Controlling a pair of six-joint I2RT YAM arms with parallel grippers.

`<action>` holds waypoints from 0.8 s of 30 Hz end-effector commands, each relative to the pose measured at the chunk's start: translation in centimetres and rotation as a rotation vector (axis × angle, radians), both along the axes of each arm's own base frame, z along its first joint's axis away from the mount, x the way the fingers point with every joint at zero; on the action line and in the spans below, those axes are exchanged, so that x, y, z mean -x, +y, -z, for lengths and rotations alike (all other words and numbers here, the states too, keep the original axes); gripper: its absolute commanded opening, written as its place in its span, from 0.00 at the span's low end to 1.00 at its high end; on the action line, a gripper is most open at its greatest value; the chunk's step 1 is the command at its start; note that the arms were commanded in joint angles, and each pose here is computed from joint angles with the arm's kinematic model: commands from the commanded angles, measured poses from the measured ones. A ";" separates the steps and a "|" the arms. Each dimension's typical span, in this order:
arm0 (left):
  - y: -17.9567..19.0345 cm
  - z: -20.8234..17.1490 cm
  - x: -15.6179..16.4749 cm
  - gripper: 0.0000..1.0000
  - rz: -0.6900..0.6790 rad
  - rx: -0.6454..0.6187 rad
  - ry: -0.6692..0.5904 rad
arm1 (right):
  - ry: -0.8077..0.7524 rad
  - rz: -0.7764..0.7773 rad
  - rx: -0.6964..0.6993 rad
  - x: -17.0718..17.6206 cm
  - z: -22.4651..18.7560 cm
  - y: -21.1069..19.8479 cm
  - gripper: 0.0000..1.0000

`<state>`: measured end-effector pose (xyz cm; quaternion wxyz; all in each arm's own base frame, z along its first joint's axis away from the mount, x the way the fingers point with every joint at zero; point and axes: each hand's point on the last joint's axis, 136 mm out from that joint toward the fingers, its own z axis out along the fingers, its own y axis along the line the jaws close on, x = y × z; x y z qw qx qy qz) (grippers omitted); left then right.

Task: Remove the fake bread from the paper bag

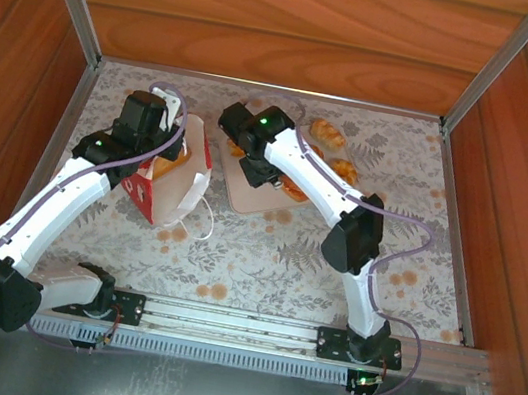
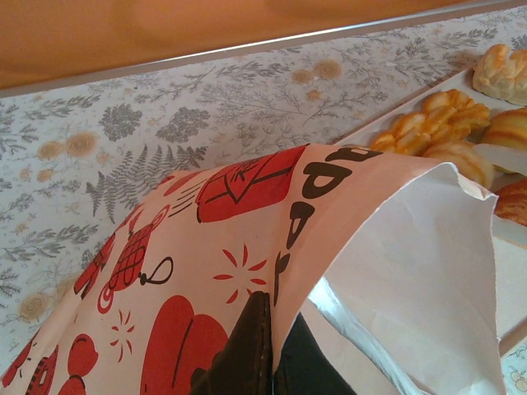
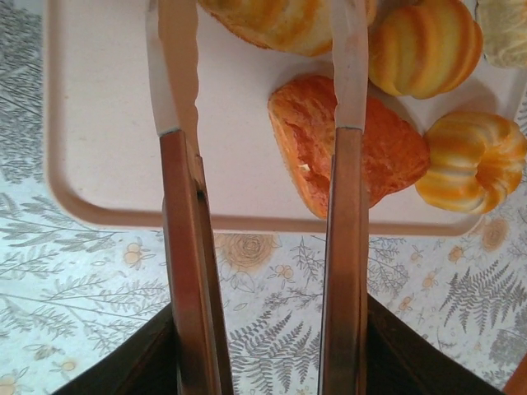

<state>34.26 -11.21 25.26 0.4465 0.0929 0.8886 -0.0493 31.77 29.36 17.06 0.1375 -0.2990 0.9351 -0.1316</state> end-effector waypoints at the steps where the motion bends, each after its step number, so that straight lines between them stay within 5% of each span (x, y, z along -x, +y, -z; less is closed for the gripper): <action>1: -0.2 -1.3 -0.5 0.00 0.006 0.026 -0.035 | -0.007 -0.029 -0.044 0.7 -1.3 0.4 0.51; 9: -0.2 -1.1 -0.5 0.00 0.005 0.027 -0.029 | 0.029 -0.039 -0.042 1.0 -0.2 0.8 0.47; 17: -0.1 -1.2 -0.4 0.00 -0.004 0.028 -0.033 | 0.167 -0.080 -0.246 3.3 0.6 4.4 0.34; 24: 0.1 -1.2 -0.2 0.00 -0.007 0.026 -0.037 | 0.242 -0.029 -0.181 3.9 3.3 3.6 0.28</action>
